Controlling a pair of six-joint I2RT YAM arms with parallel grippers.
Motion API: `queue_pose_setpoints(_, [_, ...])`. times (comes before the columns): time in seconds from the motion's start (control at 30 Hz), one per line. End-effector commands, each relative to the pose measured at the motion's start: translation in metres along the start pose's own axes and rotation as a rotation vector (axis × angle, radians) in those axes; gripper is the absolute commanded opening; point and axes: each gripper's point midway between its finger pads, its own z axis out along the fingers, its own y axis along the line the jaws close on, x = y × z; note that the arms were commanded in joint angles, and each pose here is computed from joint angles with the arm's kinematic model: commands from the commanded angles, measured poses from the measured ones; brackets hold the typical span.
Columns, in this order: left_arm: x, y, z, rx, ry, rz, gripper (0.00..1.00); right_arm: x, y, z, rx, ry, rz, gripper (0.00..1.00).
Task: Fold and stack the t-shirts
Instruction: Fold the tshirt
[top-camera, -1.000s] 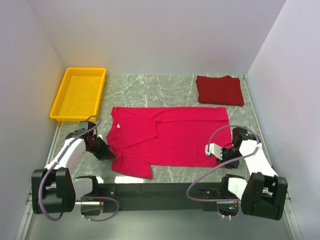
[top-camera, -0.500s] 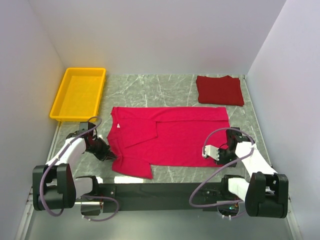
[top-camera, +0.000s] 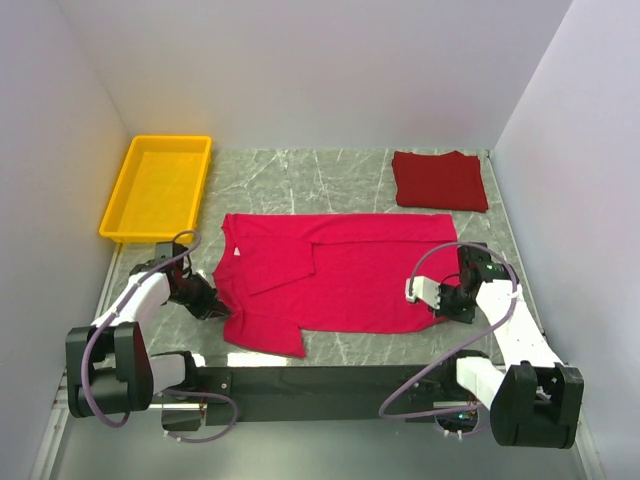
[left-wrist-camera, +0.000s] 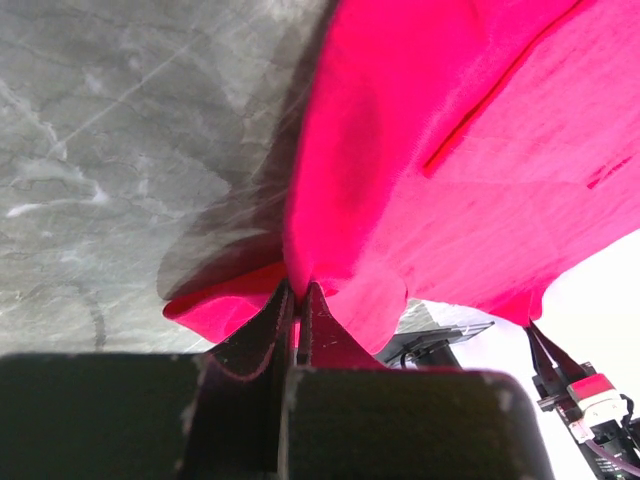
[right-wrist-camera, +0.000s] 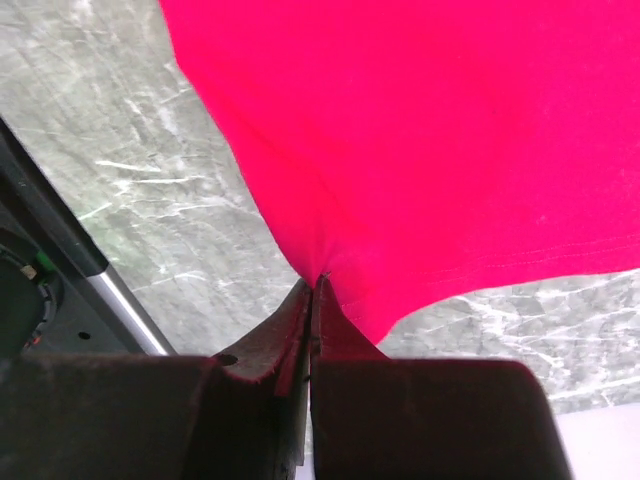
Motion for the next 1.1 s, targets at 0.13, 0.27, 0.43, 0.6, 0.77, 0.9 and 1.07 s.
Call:
queue_pose_setpoints(0.13, [-0.011,-0.021,-0.021,0.053,-0.039,0.046,0.0,-0.015,-0.004,-0.011,0.011,-0.068,0.031,0.0])
queue_pose_setpoints(0.27, [-0.014,-0.021,-0.028,0.05,-0.052,0.044,0.0,-0.02,-0.021,-0.013,0.07,-0.106,0.089,0.0])
queue_pose_setpoints(0.43, [-0.023,-0.022,-0.034,0.053,-0.077,0.038,0.0,-0.015,-0.038,-0.014,0.134,-0.128,0.188,0.0])
queue_pose_setpoints(0.6, [-0.033,-0.025,-0.04,0.067,-0.092,0.02,0.0,-0.015,-0.05,-0.012,0.153,-0.168,0.269,0.0])
queue_pose_setpoints(0.77, [-0.038,-0.034,-0.042,0.11,-0.086,0.0,0.0,-0.013,-0.057,-0.01,0.152,-0.195,0.32,0.0])
queue_pose_setpoints(0.9, [-0.038,-0.04,-0.043,0.133,-0.074,-0.01,0.0,-0.011,-0.063,-0.007,0.159,-0.209,0.358,0.0])
queue_pose_setpoints(1.07, [-0.036,-0.041,-0.042,0.155,-0.054,-0.026,0.0,-0.006,-0.068,-0.006,0.144,-0.23,0.401,0.0])
